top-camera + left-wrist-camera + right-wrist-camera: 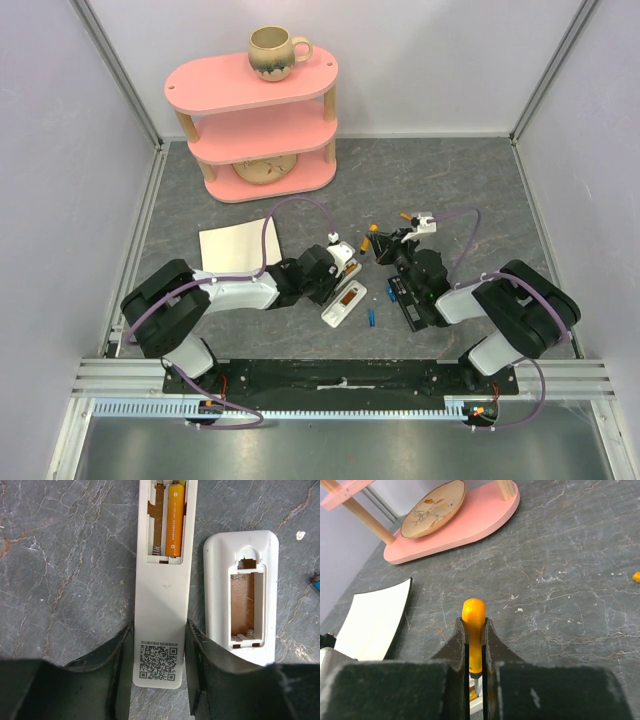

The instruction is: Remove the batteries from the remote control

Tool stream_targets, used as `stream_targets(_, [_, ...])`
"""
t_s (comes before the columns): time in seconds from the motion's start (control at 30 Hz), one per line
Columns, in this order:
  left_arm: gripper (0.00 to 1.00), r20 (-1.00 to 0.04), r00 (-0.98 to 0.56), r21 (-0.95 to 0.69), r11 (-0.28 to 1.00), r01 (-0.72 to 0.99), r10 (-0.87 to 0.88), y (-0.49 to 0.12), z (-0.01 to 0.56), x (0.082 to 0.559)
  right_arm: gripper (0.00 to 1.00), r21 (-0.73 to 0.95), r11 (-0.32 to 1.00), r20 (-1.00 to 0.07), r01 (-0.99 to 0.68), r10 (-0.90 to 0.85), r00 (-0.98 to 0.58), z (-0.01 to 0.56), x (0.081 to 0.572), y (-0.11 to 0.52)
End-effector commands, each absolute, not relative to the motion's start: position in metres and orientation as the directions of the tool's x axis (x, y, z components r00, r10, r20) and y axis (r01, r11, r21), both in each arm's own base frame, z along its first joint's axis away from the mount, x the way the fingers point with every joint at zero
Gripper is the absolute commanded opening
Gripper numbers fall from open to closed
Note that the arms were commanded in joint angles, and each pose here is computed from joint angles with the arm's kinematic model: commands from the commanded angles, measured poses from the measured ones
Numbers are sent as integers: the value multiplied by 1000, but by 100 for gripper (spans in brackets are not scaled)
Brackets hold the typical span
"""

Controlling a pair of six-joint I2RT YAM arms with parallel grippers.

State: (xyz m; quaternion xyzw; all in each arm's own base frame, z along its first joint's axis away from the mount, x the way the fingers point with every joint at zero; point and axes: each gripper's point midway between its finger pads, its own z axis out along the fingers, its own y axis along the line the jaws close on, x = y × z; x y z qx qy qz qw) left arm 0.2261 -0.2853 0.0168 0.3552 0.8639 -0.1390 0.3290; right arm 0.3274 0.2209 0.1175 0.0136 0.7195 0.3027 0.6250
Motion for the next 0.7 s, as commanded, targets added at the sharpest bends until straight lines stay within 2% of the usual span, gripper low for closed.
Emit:
stream_targets(0.0, [2,-689,-553,-63,721,690,469,-294,19,224,0,611,641,-792,-465,503,-346,125,304,248])
stream_targets(0.67, [2,-675,-579,-59,750,659,456,-287,12,231,0,701,357,-673,-617,616,-409,180,275,264])
